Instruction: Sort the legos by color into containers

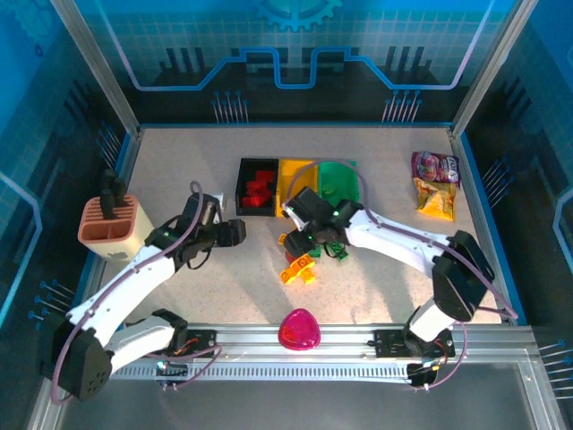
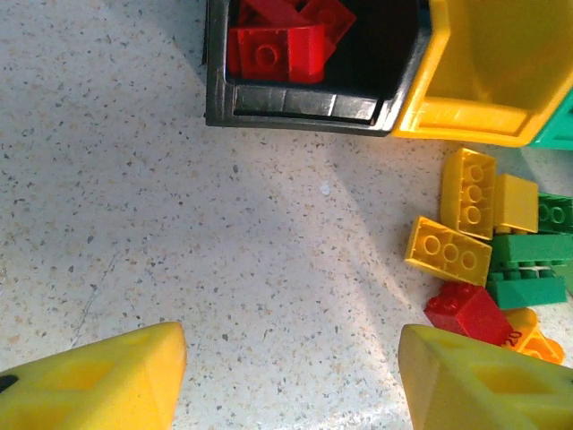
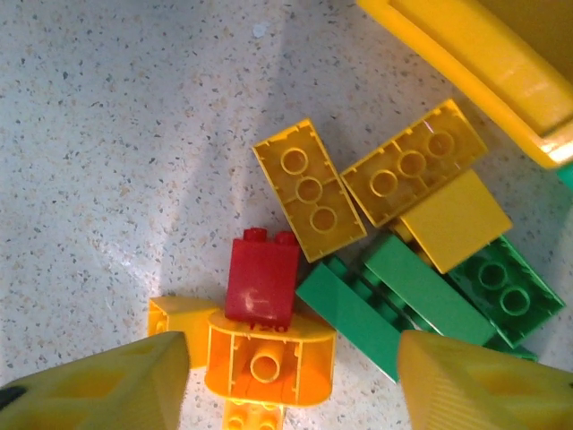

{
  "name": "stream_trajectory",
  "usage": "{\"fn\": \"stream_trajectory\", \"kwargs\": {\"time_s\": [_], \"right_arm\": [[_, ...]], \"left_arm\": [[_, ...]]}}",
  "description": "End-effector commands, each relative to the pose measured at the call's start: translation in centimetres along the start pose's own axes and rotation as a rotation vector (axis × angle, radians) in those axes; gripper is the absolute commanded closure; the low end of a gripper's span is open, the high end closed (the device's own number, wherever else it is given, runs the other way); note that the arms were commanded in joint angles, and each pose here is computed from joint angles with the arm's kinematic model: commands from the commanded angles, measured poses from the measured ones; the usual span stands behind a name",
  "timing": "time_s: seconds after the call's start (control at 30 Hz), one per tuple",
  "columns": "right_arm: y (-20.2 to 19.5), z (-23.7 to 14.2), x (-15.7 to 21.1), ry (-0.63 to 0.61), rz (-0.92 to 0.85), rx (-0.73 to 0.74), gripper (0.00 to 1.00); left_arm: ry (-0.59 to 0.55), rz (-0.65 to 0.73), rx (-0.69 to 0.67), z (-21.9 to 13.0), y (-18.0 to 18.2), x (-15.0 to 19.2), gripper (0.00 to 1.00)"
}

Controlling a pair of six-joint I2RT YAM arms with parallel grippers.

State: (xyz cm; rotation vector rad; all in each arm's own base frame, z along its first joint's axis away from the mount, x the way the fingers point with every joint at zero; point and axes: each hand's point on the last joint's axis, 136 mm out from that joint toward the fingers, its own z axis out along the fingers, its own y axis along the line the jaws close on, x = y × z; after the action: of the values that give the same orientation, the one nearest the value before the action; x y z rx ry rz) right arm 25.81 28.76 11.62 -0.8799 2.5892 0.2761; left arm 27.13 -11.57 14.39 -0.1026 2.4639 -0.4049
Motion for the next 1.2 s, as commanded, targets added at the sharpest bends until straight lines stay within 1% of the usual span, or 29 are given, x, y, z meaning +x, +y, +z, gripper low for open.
{"fn": "stream_trajectory", "kwargs": {"time_s": [0.0,0.1,0.17,0.23,0.4,0.7,0.93,1.1,1.17], "right_arm": [[0.7,0.8,0.4,0.085,-0.048,0.020,0.41],[1.1,2.0,0.5,0.136,-0.061,0.033,0.41],[1.5,2.8,0.6,0.170,-0.072,0.037,0.43],[1.8,3.5,0.9,0.208,-0.084,0.050,0.46],[1.8,4.5,1.7,0.279,-0.091,0.095,0.47],[2.5,6.1,2.6,0.355,-0.116,0.123,0.49],[2.3,7.1,3.0,0.394,-0.114,0.143,0.52],[2.3,7.7,3.4,0.417,-0.110,0.150,0.52],[1.9,7.7,3.3,0.416,-0.108,0.175,0.53]], "left_arm": [[-0.045,-0.018,0.007,-1.6,0.4,0.5,0.35],[-0.084,-0.034,0.031,-2.8,0.4,0.6,0.35],[-0.097,-0.050,0.054,-3.3,0.2,0.7,0.35],[-0.107,-0.055,0.053,-3.7,0.4,0.9,0.35],[-0.123,-0.072,0.045,-4.0,0.9,1.3,0.35],[-0.118,-0.092,0.048,-3.3,1.3,2.2,0.35],[-0.124,-0.093,0.046,-3.0,1.5,2.3,0.36],[-0.123,-0.094,0.046,-2.7,1.5,2.4,0.36],[-0.121,-0.096,0.047,-2.6,1.5,2.4,0.36]]}}
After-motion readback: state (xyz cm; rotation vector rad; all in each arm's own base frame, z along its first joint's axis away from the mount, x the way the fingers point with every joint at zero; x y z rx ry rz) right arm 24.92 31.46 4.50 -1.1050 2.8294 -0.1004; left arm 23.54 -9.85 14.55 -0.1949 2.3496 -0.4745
